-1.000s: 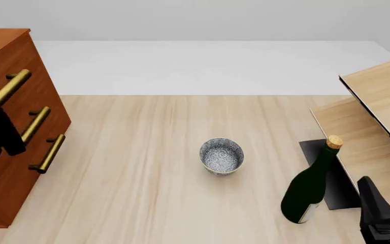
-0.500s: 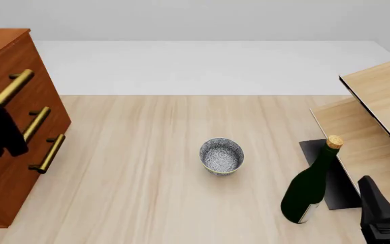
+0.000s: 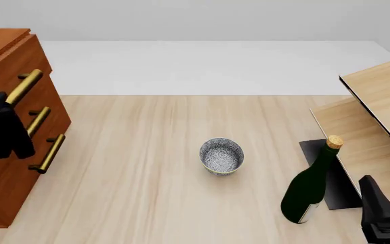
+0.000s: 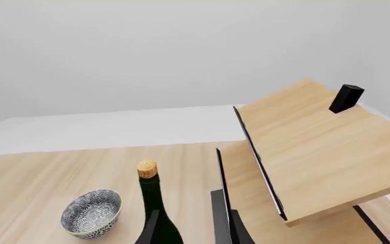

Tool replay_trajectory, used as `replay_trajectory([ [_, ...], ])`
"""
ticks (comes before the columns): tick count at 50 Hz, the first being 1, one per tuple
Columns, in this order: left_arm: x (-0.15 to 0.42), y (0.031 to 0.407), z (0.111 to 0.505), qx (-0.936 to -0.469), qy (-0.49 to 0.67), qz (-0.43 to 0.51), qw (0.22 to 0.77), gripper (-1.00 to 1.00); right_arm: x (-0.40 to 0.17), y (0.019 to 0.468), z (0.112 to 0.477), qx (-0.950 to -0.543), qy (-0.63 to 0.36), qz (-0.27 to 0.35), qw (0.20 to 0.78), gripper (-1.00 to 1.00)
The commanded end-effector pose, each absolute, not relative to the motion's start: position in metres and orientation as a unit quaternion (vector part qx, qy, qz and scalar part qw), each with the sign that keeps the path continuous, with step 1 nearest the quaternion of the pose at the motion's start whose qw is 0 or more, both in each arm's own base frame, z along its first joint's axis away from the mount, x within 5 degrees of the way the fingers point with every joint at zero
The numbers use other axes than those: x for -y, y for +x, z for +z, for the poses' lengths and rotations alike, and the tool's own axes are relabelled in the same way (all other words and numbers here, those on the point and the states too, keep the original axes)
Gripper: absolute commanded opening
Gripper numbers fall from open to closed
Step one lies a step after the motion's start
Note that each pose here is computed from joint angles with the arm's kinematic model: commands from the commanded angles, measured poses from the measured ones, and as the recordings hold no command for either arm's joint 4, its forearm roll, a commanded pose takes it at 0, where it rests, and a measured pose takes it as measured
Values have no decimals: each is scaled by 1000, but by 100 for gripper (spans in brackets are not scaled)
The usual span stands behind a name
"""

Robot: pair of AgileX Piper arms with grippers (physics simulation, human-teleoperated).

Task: Close the bottom drawer of the cabinet and open the top drawer.

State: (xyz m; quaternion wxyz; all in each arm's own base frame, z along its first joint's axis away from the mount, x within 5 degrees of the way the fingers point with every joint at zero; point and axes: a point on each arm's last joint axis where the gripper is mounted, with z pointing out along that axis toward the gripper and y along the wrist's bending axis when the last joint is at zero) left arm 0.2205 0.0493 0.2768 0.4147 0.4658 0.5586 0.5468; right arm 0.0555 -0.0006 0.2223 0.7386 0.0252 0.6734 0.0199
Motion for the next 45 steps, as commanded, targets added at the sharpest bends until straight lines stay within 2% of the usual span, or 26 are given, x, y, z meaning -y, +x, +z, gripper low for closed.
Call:
replay_trajectory([
  [1,-42,221,279,-535,485,552,417,-100,1,55,223,-673,27,22,739,100],
  [45,-24,224,276,-515,514,533,432,-100,1,56,224,-673,33,24,739,100],
])
